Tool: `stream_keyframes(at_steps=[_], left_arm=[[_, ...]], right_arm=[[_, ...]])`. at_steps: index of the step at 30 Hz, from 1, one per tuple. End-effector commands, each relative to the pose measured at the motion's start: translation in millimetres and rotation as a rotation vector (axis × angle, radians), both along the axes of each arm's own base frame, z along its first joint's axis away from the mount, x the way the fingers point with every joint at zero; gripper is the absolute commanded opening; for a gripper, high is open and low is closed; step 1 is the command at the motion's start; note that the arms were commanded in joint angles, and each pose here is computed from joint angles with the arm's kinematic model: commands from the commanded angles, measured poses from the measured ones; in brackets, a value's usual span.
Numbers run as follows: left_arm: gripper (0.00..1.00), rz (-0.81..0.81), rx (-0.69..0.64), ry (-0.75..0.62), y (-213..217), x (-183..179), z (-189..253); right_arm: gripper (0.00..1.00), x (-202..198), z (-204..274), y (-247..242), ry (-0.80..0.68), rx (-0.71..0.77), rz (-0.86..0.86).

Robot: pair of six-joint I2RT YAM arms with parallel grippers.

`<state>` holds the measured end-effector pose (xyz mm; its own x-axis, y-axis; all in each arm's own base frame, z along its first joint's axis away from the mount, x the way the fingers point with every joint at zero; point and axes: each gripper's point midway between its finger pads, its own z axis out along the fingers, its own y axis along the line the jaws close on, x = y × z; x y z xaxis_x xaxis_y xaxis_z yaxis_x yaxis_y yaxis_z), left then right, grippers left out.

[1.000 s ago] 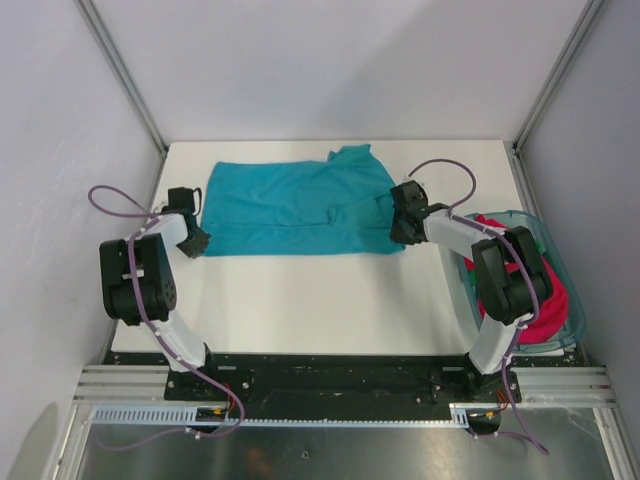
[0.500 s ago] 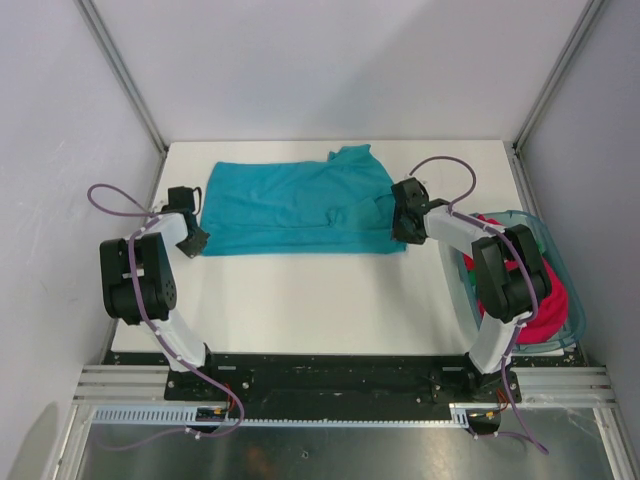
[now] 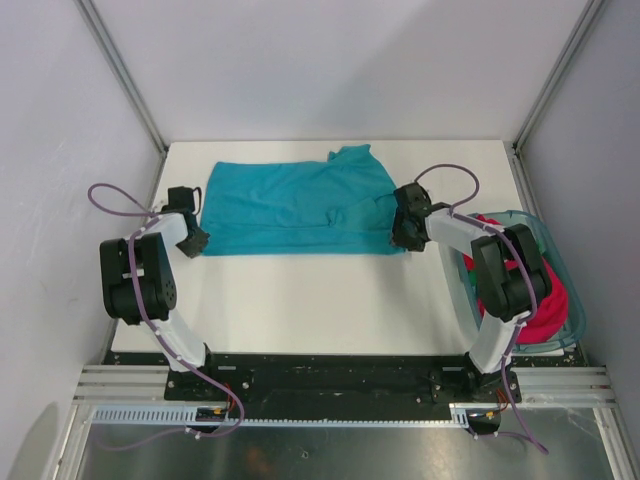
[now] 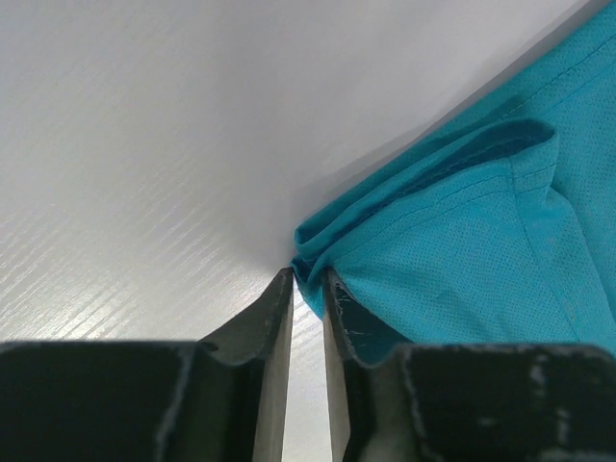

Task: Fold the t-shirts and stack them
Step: Fold the flattened tshirt in 1/3 of the way

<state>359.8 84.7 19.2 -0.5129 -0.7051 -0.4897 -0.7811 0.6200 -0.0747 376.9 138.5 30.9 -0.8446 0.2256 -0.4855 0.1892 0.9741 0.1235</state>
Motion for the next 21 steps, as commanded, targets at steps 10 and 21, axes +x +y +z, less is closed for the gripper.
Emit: stream_keyframes(at_steps=[10, 21], left_arm=[[0.37, -0.026, -0.001, -0.164, 0.8, 24.5, 38.6], [0.39, 0.011, 0.005, -0.145, 7.0, 14.2, 31.5]], right_arm=[[0.33, 3.0, -12.4, -3.5, -0.002, -0.006, -0.046], [0.26, 2.6, -14.4, -2.0, 0.001, -0.012, -0.024]])
